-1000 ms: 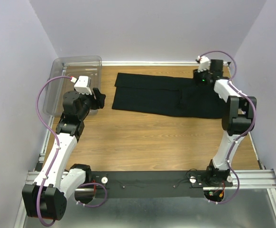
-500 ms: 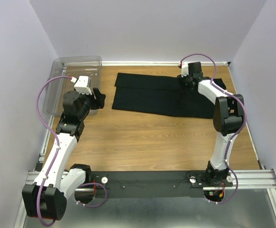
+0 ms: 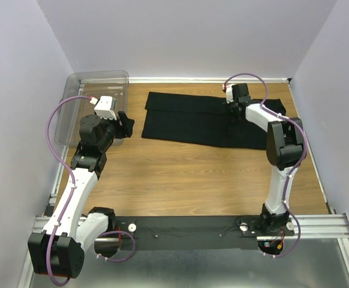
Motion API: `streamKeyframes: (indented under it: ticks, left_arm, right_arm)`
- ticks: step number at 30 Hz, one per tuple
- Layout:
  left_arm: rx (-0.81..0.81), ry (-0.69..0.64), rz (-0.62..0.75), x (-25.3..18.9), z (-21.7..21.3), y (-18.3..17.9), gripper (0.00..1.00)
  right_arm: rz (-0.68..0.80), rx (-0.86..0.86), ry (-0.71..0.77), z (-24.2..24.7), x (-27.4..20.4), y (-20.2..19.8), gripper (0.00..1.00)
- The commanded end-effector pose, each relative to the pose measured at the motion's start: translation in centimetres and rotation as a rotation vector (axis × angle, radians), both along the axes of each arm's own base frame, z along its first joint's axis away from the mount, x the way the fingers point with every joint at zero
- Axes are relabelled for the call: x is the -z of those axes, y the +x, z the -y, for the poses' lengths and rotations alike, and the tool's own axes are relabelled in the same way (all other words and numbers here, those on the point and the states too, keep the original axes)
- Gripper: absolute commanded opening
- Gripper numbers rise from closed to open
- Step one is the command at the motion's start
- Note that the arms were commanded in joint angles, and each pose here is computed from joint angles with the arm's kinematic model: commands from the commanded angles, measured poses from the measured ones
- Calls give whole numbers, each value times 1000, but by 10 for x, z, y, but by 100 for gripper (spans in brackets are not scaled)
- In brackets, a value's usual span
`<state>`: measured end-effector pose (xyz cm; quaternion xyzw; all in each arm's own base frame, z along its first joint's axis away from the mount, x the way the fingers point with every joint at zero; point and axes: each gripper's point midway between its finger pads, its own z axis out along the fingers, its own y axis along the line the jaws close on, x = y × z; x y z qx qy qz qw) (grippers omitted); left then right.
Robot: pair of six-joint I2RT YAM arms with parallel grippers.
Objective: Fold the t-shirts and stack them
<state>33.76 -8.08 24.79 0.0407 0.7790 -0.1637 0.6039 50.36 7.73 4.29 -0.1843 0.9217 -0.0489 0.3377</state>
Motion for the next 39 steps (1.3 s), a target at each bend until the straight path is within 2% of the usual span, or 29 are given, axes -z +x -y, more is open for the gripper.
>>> streamKeyframes:
  ticks: [1, 3, 7, 12, 13, 14, 15, 16, 18, 24, 27, 28, 31, 33, 34, 35, 39]
  left_arm:
    - [19, 1, 40, -13, 2, 1, 68]
    - [19, 2, 35, -11, 2, 1, 68]
    - [19, 2, 37, -12, 2, 1, 68]
    - [19, 2, 34, -11, 2, 1, 68]
    - [19, 2, 37, -12, 2, 1, 68]
    - [22, 1, 35, -12, 2, 1, 68]
    - [24, -1, 35, -11, 3, 1, 68]
    - [24, 0, 33, -11, 3, 0, 68]
    - [30, -2, 38, -12, 4, 0, 68]
    - [28, -2, 36, -12, 3, 0, 68]
    - [31, -2, 38, -12, 4, 0, 68]
    - [31, -1, 38, -12, 4, 0, 68]
    - [34, -3, 36, -12, 4, 0, 68]
    - [33, -3, 38, -12, 4, 0, 68]
    - [30, -2, 35, -11, 4, 1, 68]
    - [30, -2, 36, -11, 4, 0, 68]
    - [30, 1, 36, -11, 4, 0, 68]
  right_arm:
    - [-14, 29, -28, 7, 3, -6, 14]
    - [10, 16, -3, 3, -10, -4, 2]
    - [38, -54, 136, -24, -32, -4, 0]
    - [50, -65, 269, -33, -48, -6, 0]
    - [54, -53, 279, -27, -51, -5, 1]
    - [56, -36, 273, -21, -49, -5, 7]
    - [63, 3, 236, -9, -47, -3, 24]
    - [63, 20, 209, -2, -45, -2, 35]
    - [57, 33, 158, 7, -37, -2, 45]
    - [93, 72, 73, 24, -43, -1, 47]
    - [98, -21, 122, 9, -50, -4, 46]
    - [98, -96, 186, -8, -58, -10, 46]
    - [89, -165, 214, -22, -59, -18, 46]
    - [119, -69, 175, -7, -65, -6, 45]
    - [128, 27, 92, 15, -57, 3, 45]
    - [144, 69, 70, 26, -58, 10, 45]
    - [152, 160, 65, 62, -50, 32, 45]
